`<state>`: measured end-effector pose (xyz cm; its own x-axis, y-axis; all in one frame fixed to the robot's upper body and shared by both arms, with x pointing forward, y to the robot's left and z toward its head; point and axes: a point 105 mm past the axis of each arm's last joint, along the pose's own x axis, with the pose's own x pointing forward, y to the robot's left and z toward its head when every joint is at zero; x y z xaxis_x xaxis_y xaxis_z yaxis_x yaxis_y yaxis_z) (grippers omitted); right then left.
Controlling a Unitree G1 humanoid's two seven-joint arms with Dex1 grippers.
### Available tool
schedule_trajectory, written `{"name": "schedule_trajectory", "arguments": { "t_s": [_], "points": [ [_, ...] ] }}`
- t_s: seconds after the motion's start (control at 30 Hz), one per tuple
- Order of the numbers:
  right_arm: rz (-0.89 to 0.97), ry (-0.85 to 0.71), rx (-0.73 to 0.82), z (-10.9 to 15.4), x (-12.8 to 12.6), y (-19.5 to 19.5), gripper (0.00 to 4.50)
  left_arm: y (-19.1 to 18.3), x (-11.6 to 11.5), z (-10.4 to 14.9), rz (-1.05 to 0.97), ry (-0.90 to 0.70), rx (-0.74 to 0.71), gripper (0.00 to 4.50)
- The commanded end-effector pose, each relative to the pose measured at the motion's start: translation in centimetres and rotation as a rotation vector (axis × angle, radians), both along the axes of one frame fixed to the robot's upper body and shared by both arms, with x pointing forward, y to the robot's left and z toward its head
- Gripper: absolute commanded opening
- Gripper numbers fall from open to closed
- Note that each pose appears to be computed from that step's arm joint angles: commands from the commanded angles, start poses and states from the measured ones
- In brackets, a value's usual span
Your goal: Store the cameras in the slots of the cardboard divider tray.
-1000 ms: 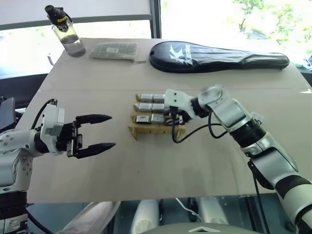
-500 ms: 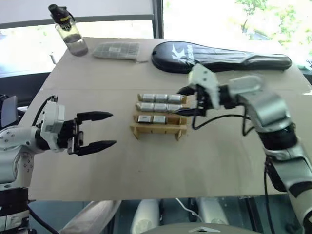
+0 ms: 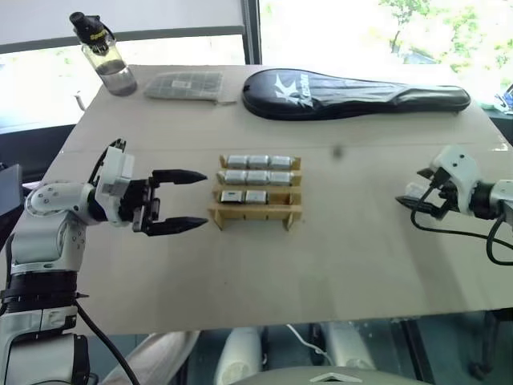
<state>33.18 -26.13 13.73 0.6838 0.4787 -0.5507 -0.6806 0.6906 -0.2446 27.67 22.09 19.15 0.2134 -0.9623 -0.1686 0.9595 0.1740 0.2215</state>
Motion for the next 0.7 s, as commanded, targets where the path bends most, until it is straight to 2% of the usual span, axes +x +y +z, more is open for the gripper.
{"name": "schedule_trajectory", "arguments": {
  "t_s": [0.03,0.2,0.43,0.67,0.7],
  "points": [
    [-0.024,-0.006,-0.052,1.0,1.1,-2.0,4.47,0.2,0.1,0.9,-0.007,-0.038,0.006,4.50],
    [-0.046,0.021,-0.047,0.6,2.6,-2.8,4.47,0.5,-0.2,0.8,0.004,-0.036,0.011,4.50],
    [0.028,0.150,-0.040,-1.1,2.5,-2.8,4.47,0.8,-0.7,0.9,0.020,-0.038,0.018,4.50],
    [0.064,0.164,-0.056,-1.4,3.2,-2.5,4.47,1.1,-1.0,1.1,0.034,-0.040,0.024,4.50],
    [0.068,0.162,-0.057,-1.4,3.3,-2.4,4.24,1.1,-1.1,1.1,0.035,-0.040,0.025,4.50]
  ]
}}
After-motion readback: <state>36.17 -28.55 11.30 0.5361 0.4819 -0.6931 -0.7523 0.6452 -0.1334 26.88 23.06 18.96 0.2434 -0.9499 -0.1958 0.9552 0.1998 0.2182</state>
